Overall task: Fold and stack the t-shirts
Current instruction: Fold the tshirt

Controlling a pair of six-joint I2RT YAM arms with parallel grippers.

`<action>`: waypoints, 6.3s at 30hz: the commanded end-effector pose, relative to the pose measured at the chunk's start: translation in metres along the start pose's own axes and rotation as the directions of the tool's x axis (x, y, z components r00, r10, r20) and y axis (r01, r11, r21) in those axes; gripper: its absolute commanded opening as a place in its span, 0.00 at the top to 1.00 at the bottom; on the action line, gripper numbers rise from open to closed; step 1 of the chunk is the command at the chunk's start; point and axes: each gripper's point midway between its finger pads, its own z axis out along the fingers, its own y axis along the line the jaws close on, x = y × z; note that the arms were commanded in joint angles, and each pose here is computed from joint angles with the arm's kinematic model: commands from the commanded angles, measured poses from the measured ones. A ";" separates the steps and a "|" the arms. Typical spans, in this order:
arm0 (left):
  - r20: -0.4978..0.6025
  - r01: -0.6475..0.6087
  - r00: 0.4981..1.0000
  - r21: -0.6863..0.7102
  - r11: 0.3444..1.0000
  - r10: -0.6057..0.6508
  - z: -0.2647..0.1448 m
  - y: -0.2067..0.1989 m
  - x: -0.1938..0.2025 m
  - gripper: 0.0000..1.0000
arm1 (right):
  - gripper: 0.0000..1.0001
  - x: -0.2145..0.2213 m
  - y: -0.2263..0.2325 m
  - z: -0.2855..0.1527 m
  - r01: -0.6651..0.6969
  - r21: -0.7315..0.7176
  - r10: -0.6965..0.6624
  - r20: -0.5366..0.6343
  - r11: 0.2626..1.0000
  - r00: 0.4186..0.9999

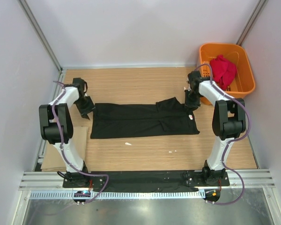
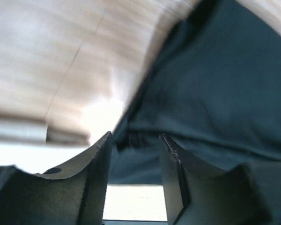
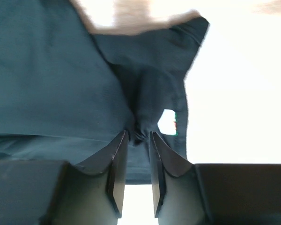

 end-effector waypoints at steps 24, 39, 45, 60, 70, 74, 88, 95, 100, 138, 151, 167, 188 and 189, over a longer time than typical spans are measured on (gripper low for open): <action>-0.001 -0.052 0.999 0.236 0.970 0.054 0.006 -0.059 -0.012 0.77 | 0.85 -0.018 0.211 0.003 0.050 -0.350 -0.029 0.064 0.935 0.998; -0.015 -0.049 0.998 0.208 0.977 0.053 0.006 -0.050 -0.002 0.78 | 0.87 0.009 0.192 0.003 0.047 -0.315 -0.045 0.015 0.948 0.999; 0.033 -0.067 0.998 0.224 0.972 0.062 -0.018 -0.055 -0.009 0.77 | 0.87 0.021 0.187 0.003 0.043 -0.310 -0.050 -0.016 0.950 0.999; 0.013 -0.074 0.997 0.286 0.955 0.074 -0.024 -0.074 -0.020 0.71 | 0.83 0.049 0.176 0.001 -0.051 -0.326 0.040 -0.038 0.944 0.998; -0.053 -0.089 0.993 0.218 0.972 0.103 0.006 -0.057 -0.007 0.71 | 0.65 -0.012 0.108 -0.032 -0.167 -0.125 0.187 0.166 0.978 0.968; -0.074 -0.089 0.992 0.200 0.976 0.105 0.017 -0.051 -0.001 0.72 | 0.61 -0.016 0.076 -0.028 -0.327 -0.012 0.323 0.187 0.945 0.928; -0.044 -0.106 0.991 0.297 0.949 0.125 -0.005 -0.079 0.019 0.73 | 0.45 -0.037 0.057 -0.025 -0.211 0.013 0.203 0.221 0.977 0.954; 0.028 -0.176 0.980 0.589 0.788 0.198 -0.033 -0.210 0.069 0.66 | 0.27 -0.066 0.066 -0.021 0.033 -0.206 0.030 0.292 0.978 0.956; 0.064 -0.157 0.985 0.701 0.696 0.157 -0.026 -0.289 0.075 0.63 | 0.28 -0.090 0.095 0.007 0.216 -0.316 -0.110 0.322 0.924 0.940; 0.042 -0.096 0.995 0.672 0.734 0.092 0.021 -0.357 0.113 0.60 | 0.64 -0.085 0.103 0.053 0.316 -0.382 -0.236 0.242 0.868 0.941; 0.053 -0.155 0.985 0.676 0.720 0.161 0.009 -0.368 0.114 1.00 | 0.99 -0.100 0.093 0.014 0.233 -0.316 -0.136 0.300 0.919 0.944; 0.109 -0.270 0.957 0.675 0.687 0.268 -0.036 -0.352 0.140 1.00 | 0.99 -0.035 0.066 -0.061 0.137 -0.284 -0.060 0.264 0.949 0.963; 0.120 -0.410 0.874 0.702 0.583 0.471 -0.050 -0.334 0.193 0.56 | 0.97 0.095 0.045 -0.039 0.060 -0.329 -0.047 0.050 0.943 0.998; 0.124 -0.417 0.867 0.711 0.566 0.483 -0.051 -0.340 0.194 0.54 | 0.96 0.101 0.046 -0.037 0.056 -0.338 -0.048 0.033 0.939 0.998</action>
